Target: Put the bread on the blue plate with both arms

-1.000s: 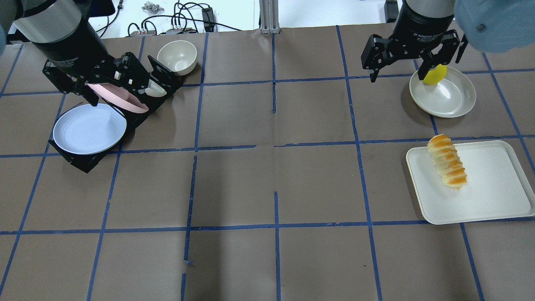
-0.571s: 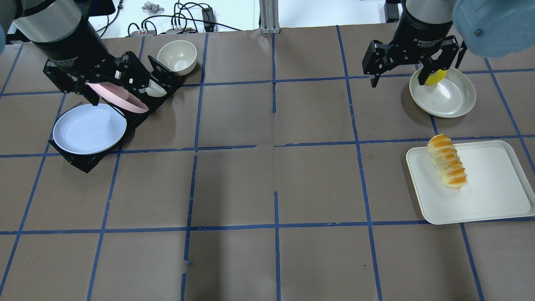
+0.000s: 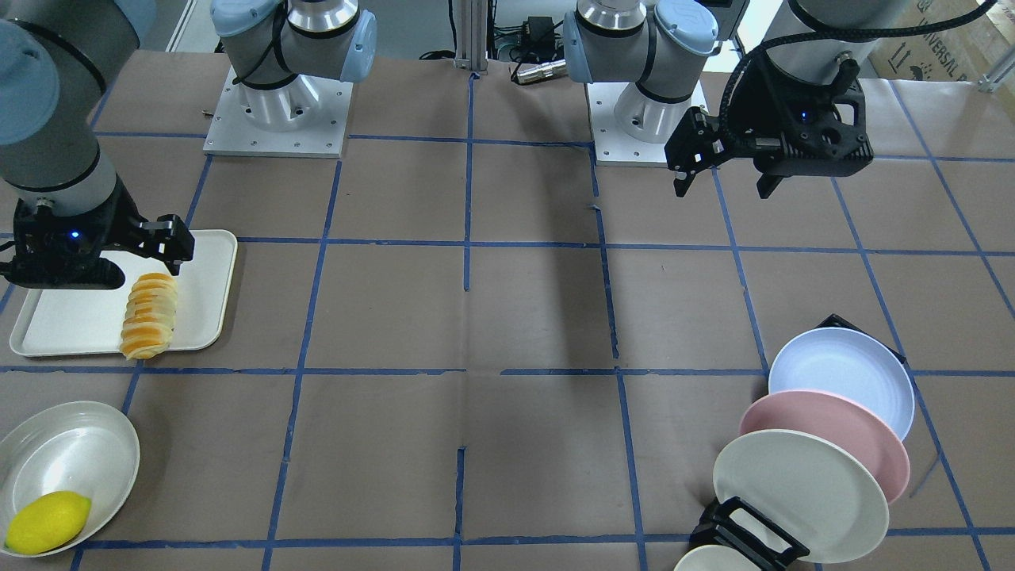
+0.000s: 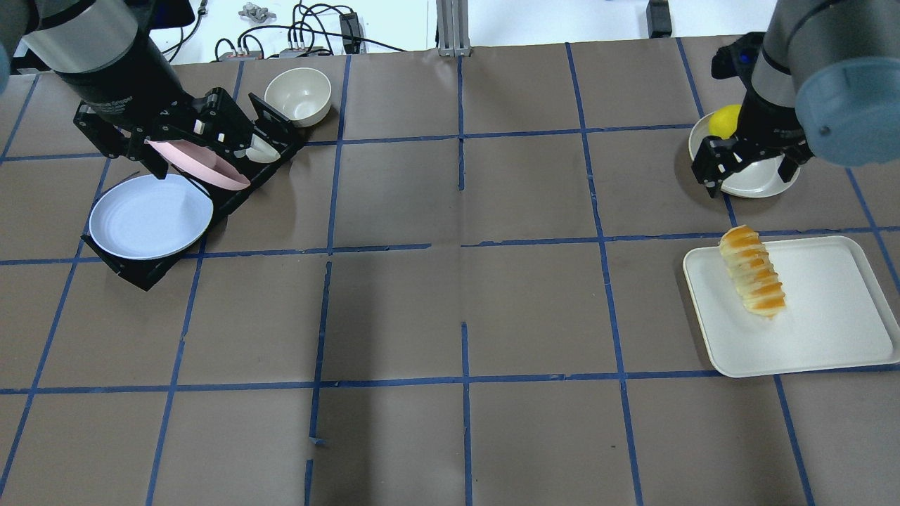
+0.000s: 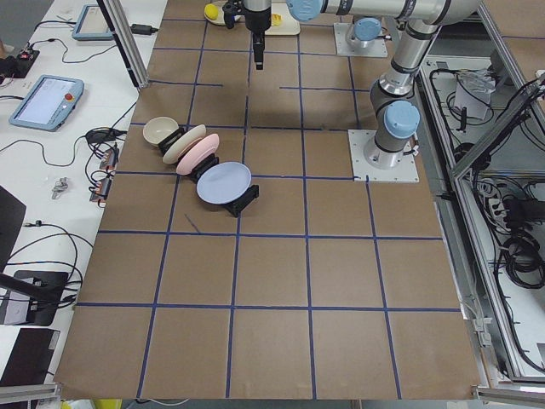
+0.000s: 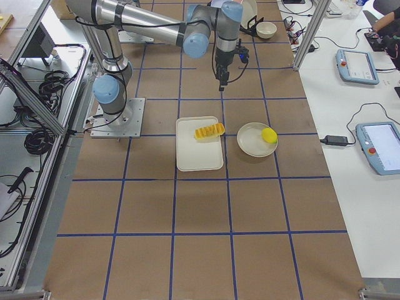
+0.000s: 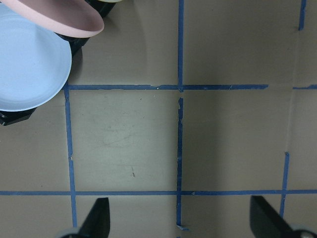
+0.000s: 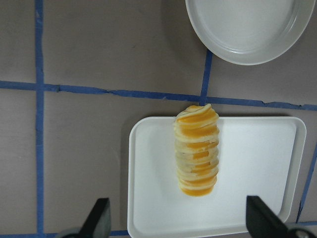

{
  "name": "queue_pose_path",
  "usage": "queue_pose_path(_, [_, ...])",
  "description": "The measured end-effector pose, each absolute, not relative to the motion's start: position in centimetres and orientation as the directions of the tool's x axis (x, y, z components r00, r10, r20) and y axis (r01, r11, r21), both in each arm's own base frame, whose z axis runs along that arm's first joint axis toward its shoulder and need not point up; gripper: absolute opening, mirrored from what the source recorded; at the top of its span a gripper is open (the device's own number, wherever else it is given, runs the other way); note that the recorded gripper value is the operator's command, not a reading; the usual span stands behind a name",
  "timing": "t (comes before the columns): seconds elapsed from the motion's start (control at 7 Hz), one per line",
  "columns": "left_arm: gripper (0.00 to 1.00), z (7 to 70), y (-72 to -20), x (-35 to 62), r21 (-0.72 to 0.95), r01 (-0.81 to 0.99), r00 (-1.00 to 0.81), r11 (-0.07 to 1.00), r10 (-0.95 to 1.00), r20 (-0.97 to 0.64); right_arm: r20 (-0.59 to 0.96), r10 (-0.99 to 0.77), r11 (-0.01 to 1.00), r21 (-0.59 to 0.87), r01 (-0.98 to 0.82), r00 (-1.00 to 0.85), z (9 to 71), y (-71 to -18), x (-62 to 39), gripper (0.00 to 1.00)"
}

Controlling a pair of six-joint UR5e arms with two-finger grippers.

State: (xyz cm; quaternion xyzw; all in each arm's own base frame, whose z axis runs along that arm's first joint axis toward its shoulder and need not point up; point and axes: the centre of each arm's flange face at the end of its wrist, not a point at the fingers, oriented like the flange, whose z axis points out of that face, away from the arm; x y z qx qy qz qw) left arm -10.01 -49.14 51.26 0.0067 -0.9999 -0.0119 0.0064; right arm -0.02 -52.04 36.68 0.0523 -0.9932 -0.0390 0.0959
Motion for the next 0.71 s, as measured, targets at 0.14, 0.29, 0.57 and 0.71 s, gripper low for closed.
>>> queue_pose_path(0.14, [1.00, 51.2, -49.1, -10.0, 0.024, -0.013, -1.000, 1.000, -0.013, 0.013, 0.187, -0.110, 0.992, 0.082, -0.096, -0.976, 33.5, -51.0, -2.8, 0.91])
queue_pose_path(0.29, [1.00, 51.2, -49.1, -10.0, 0.024, -0.013, -1.000, 1.000, -0.013, 0.013, 0.188, -0.100, 0.994, 0.069, -0.088, -0.977, 30.5, -49.7, -5.2, 0.91])
queue_pose_path(0.57, [1.00, 51.2, -49.1, -10.0, 0.024, -0.013, -1.000, 1.000, -0.013, 0.014, 0.179, -0.074, 0.997, 0.041, -0.068, -0.981, 25.6, -48.7, -7.7, 0.91])
queue_pose_path(0.71, [1.00, 51.3, -49.1, -10.0, 0.024, -0.013, -1.000, 1.000, -0.013, 0.014, 0.166, -0.074, 0.997, 0.039, -0.068, -0.983, 23.4, -49.1, -8.2, 0.91])
